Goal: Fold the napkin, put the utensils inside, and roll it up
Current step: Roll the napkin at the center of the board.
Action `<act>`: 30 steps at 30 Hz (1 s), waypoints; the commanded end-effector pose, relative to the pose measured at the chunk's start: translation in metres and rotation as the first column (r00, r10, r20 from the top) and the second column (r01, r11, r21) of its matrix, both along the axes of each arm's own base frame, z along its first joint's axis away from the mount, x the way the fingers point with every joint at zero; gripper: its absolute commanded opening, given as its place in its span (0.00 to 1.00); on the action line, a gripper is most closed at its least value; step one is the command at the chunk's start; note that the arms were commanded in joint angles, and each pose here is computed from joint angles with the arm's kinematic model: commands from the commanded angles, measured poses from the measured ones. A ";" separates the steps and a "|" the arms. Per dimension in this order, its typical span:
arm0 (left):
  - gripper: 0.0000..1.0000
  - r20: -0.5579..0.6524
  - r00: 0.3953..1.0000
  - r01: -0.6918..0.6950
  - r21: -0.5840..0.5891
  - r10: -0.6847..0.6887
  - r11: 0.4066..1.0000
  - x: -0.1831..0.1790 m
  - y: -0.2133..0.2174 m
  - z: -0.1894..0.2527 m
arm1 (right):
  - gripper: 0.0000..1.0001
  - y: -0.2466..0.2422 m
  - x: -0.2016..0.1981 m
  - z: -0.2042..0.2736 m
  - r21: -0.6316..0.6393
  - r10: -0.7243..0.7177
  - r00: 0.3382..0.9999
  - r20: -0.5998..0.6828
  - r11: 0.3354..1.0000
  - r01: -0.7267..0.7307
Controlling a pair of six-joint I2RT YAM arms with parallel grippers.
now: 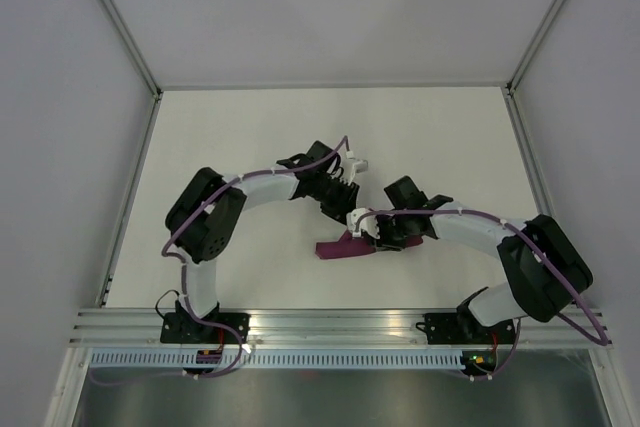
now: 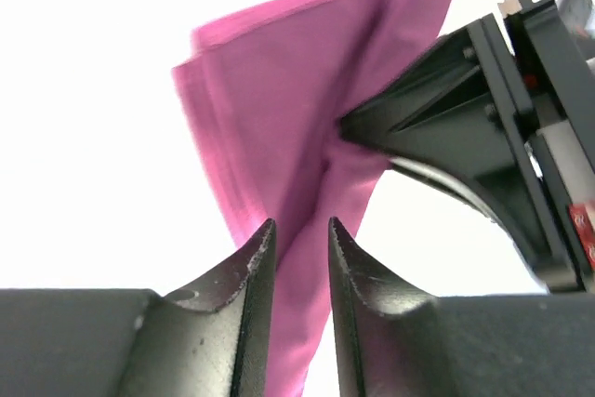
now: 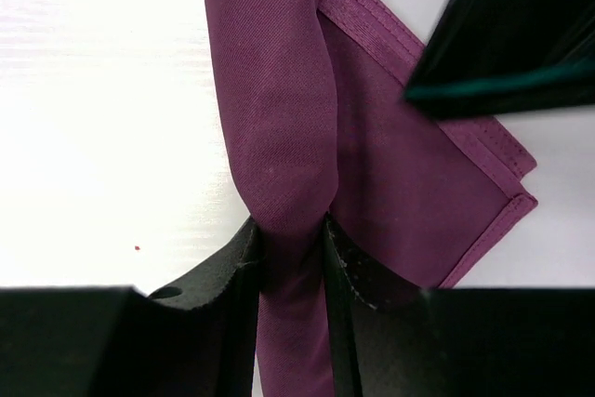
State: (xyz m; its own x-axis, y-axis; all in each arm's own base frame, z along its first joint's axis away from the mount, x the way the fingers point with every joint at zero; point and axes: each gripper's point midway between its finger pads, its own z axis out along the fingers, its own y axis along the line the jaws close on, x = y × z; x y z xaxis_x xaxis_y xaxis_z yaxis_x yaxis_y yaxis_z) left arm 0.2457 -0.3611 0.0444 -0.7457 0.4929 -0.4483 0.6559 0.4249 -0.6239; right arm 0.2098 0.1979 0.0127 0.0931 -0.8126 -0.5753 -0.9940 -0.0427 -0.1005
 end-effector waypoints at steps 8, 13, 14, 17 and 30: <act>0.28 0.349 0.783 -0.517 -0.095 0.515 0.850 0.047 0.073 0.050 | 0.12 -0.020 -0.037 -0.037 -0.102 -0.021 0.914 -0.404 0.995 -0.022; 0.28 0.484 0.618 -0.531 -0.323 0.619 0.783 0.040 0.092 0.082 | 0.12 -0.016 -0.022 -0.033 -0.088 -0.039 0.877 -0.479 0.996 -0.004; 0.28 0.548 0.596 -0.511 -0.305 0.587 0.804 0.033 0.098 0.073 | 0.12 -0.017 -0.019 -0.034 -0.090 -0.043 0.873 -0.487 0.996 -0.001; 0.29 0.688 0.494 -0.422 -0.345 0.532 0.838 0.014 0.089 0.090 | 0.12 -0.021 -0.016 -0.039 -0.116 -0.065 0.842 -0.536 0.993 0.003; 0.43 0.945 0.328 -0.010 -0.012 0.015 1.000 -0.046 0.002 0.053 | 0.12 -0.022 -0.003 -0.048 -0.159 -0.113 0.817 -0.566 0.987 0.027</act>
